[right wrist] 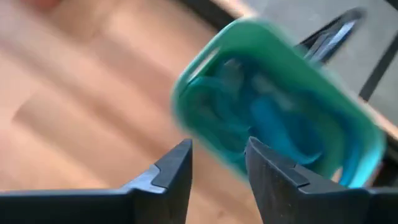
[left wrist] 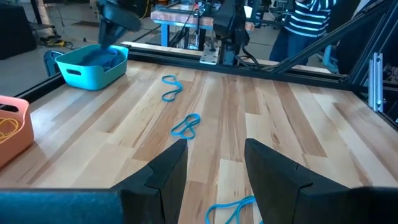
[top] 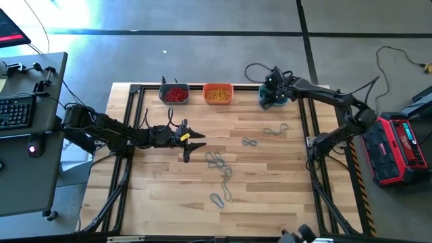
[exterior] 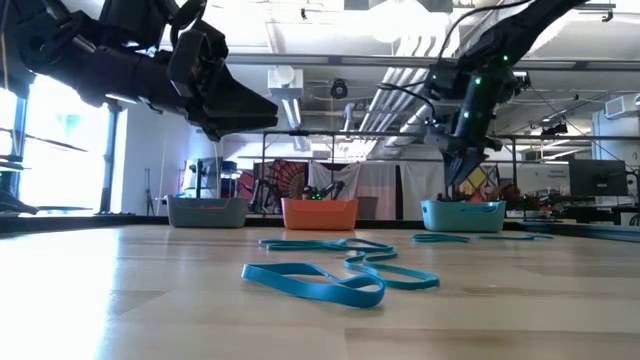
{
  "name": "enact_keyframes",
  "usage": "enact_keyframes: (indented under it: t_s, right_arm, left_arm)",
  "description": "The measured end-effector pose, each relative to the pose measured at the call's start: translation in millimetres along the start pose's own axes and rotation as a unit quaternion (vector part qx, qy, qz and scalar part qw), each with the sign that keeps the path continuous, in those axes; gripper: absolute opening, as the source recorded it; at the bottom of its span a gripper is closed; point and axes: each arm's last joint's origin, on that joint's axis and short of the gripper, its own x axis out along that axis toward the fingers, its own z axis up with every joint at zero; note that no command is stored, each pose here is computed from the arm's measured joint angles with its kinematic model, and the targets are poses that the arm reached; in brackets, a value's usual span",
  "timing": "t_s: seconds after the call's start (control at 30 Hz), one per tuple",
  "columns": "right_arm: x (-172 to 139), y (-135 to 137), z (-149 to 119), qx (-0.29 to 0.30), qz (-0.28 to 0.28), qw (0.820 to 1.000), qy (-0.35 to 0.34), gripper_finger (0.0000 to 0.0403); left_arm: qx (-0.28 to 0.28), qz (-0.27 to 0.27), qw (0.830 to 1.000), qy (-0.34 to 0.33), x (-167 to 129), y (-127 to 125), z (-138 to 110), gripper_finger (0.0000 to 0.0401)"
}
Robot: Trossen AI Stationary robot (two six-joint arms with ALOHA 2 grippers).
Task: Sort rubber bands into baskets
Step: Put the blue rubber band into the light blue bin
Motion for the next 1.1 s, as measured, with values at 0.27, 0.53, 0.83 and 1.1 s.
enact_keyframes:
  t_s: [0.27,0.53,0.83,1.1]
  right_arm:
    - [-17.2,71.1,-21.9,-0.174,0.14,0.974,0.032,0.0119]
    - [-35.9,138.2,-54.3,-0.265,0.194,0.944,0.038,0.0119]
    - [-20.3,177.2,-82.4,-0.285,0.161,0.941,0.079,0.0119]
    - [10.7,188.7,-91.2,-0.307,0.107,0.94,0.1,0.0119]
  left_arm:
    - [0.004,0.0,1.0,0.001,0.0,0.0,-0.3,0.0154]
    - [0.005,0.001,1.0,0.011,0.0,0.2,-2.0,0.0154]
    - [0.014,0.001,1.0,0.01,0.0,0.2,-1.8,0.0154]
    - [0.014,0.001,1.0,0.011,0.0,0.2,-2.0,0.0154]
